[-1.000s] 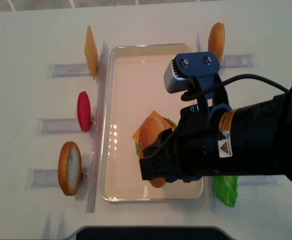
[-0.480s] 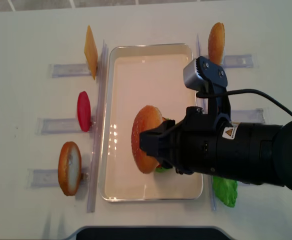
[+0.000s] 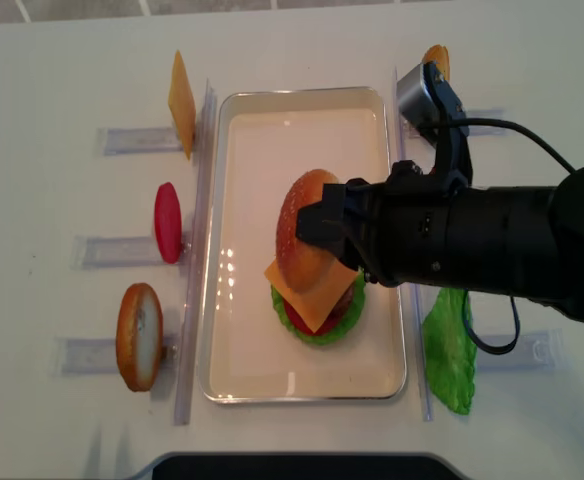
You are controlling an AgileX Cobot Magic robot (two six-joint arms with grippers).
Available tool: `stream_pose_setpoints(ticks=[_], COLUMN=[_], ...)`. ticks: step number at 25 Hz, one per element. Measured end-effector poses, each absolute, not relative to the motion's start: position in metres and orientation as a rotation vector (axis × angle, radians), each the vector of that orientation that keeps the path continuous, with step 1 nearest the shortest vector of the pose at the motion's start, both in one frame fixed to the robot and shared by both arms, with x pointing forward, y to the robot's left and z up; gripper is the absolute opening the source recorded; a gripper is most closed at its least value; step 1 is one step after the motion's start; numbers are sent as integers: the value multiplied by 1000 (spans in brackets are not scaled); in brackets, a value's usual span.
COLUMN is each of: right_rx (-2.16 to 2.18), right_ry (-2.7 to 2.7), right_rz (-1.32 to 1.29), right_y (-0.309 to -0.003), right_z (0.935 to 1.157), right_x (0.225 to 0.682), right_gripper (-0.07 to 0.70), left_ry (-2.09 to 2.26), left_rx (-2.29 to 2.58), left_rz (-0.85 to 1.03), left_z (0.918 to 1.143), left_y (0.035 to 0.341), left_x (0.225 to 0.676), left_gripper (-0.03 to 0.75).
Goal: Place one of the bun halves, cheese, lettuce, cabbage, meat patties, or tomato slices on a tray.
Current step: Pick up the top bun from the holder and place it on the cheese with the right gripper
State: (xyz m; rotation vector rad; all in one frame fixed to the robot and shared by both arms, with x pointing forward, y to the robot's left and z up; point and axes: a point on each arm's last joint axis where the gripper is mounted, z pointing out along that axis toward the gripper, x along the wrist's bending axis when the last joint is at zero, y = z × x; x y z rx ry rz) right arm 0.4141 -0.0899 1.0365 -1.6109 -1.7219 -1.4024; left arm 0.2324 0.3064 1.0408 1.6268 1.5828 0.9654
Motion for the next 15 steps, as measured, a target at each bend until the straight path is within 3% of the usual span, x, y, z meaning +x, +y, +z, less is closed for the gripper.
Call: stream_pose_setpoints(ticks=[15], right_rx=[-1391], right_ry=[-1718], right_rz=[-1312], right_y=[-88], right_z=[1005], right_x=[436], right_gripper=[260], left_ry=[1583], left_rx=[1627], left_rz=[965], left_z=[1041], left_y=[306], left_x=[232], left_gripper=[282])
